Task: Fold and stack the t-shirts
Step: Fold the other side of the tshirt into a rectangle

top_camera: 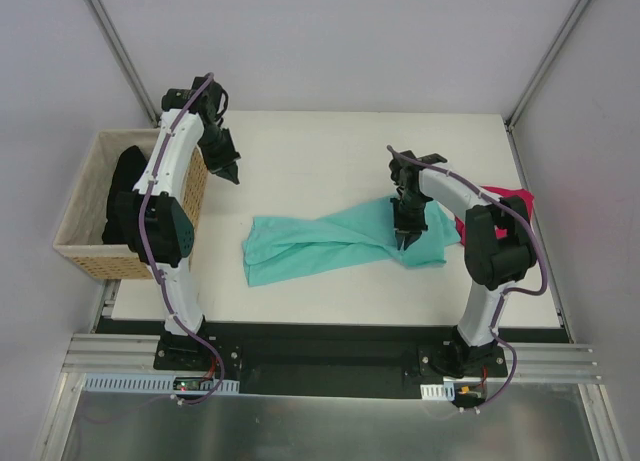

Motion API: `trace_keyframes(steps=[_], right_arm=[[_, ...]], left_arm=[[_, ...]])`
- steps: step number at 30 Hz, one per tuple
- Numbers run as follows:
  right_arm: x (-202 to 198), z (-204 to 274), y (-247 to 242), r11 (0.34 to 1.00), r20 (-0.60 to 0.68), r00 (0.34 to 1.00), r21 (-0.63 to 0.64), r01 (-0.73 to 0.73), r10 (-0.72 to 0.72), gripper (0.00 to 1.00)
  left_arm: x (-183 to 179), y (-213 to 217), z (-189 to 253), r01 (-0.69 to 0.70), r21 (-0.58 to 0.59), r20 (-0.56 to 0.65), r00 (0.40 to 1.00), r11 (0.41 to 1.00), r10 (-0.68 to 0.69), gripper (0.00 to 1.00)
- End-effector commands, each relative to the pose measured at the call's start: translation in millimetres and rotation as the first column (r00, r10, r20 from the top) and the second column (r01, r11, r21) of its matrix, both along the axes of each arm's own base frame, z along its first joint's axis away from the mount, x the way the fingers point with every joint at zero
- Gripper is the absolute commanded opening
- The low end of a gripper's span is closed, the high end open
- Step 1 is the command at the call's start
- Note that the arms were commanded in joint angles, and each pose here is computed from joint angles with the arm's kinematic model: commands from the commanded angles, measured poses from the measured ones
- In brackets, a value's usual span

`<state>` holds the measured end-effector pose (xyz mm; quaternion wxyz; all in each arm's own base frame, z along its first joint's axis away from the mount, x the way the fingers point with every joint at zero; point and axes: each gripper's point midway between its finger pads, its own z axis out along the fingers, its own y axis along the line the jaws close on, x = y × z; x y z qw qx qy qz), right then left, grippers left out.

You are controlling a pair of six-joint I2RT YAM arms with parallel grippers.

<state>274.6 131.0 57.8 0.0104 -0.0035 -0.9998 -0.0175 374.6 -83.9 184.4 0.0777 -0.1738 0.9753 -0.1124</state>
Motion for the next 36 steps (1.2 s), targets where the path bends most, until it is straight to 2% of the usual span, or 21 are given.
trace_keyframes(steps=[1, 6, 14, 23, 33, 36], right_arm=[[-22.9, 7.7, -17.6, 0.996, -0.029, 0.999, -0.089, -0.021, 0.018, 0.22], [-14.0, 11.4, -16.5, 0.994, -0.005, 1.0, -0.109, -0.018, 0.018, 0.24], [35.5, 51.4, -6.3, 0.994, 0.15, 0.988, -0.112, -0.001, 0.018, 0.24], [28.3, 21.2, -11.9, 0.991, 0.08, 0.996, -0.122, 0.053, -0.043, 0.22], [93.8, 17.2, -28.1, 0.982, 0.14, 0.981, -0.108, 0.153, -0.138, 0.22], [101.3, 9.7, -28.6, 0.981, 0.129, 0.98, -0.1, 0.166, -0.153, 0.22]], left_arm=[[-20.3, -2.0, 23.9, 0.01, -0.007, 0.022, 1.0, 1.0, -0.01, 0.02], [-25.9, -3.6, 19.8, 0.02, -0.011, 0.003, 1.0, 1.0, -0.02, 0.02], [-34.9, -13.1, 8.0, 0.047, -0.016, -0.031, 0.998, 0.999, -0.048, 0.01], [-41.0, -15.3, -7.9, 0.067, -0.014, -0.06, 0.996, 0.998, -0.067, 0.01], [-30.4, -18.3, -17.1, 0.091, -0.023, -0.074, 0.993, 0.996, -0.092, 0.01], [-28.5, -17.1, -27.0, 0.094, -0.014, -0.097, 0.991, 0.996, -0.095, 0.01]])
